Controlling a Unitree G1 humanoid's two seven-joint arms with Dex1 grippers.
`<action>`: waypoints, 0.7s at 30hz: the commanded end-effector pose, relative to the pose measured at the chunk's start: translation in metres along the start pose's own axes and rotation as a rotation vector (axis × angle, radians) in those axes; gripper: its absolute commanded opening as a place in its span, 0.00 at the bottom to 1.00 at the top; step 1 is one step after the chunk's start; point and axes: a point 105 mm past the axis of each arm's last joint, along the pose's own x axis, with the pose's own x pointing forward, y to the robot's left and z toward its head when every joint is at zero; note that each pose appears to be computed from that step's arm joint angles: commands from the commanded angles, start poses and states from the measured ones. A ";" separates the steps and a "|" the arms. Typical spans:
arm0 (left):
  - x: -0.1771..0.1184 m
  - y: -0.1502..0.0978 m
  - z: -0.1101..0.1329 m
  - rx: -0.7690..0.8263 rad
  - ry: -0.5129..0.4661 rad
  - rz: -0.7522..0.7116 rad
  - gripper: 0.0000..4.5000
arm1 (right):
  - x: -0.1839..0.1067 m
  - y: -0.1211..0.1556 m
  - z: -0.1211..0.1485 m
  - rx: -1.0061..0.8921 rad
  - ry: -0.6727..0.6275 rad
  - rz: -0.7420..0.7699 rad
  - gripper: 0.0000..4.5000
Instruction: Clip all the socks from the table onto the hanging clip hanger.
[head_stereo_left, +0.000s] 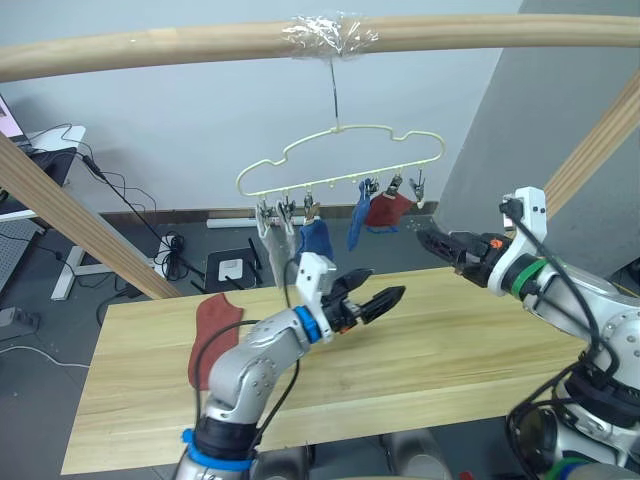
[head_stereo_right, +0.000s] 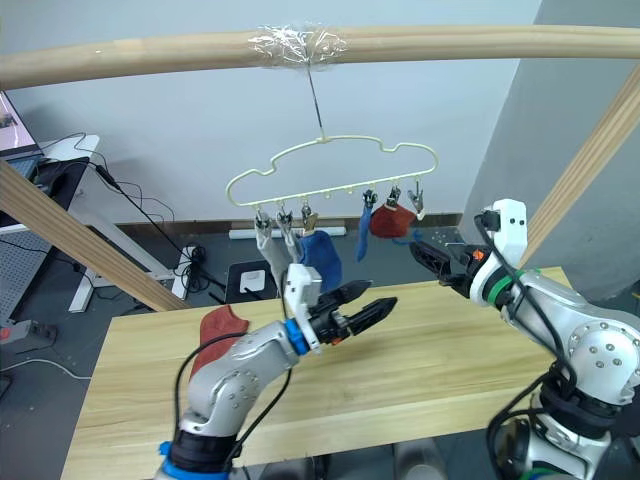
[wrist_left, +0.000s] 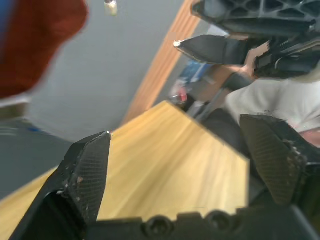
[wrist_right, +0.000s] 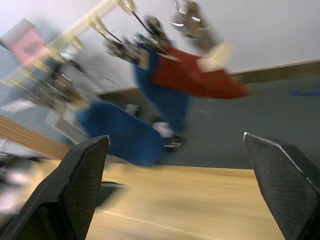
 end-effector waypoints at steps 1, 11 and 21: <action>-0.018 -0.004 0.021 0.161 -0.023 0.032 1.00 | 0.000 0.007 0.008 -0.164 -0.109 -0.041 1.00; -0.053 0.000 0.027 0.389 0.060 0.157 1.00 | 0.017 0.019 0.008 -0.365 -0.324 -0.177 0.64; -0.056 -0.007 0.034 0.332 -0.010 0.070 1.00 | 0.042 0.020 0.021 -0.367 -0.440 -0.284 0.47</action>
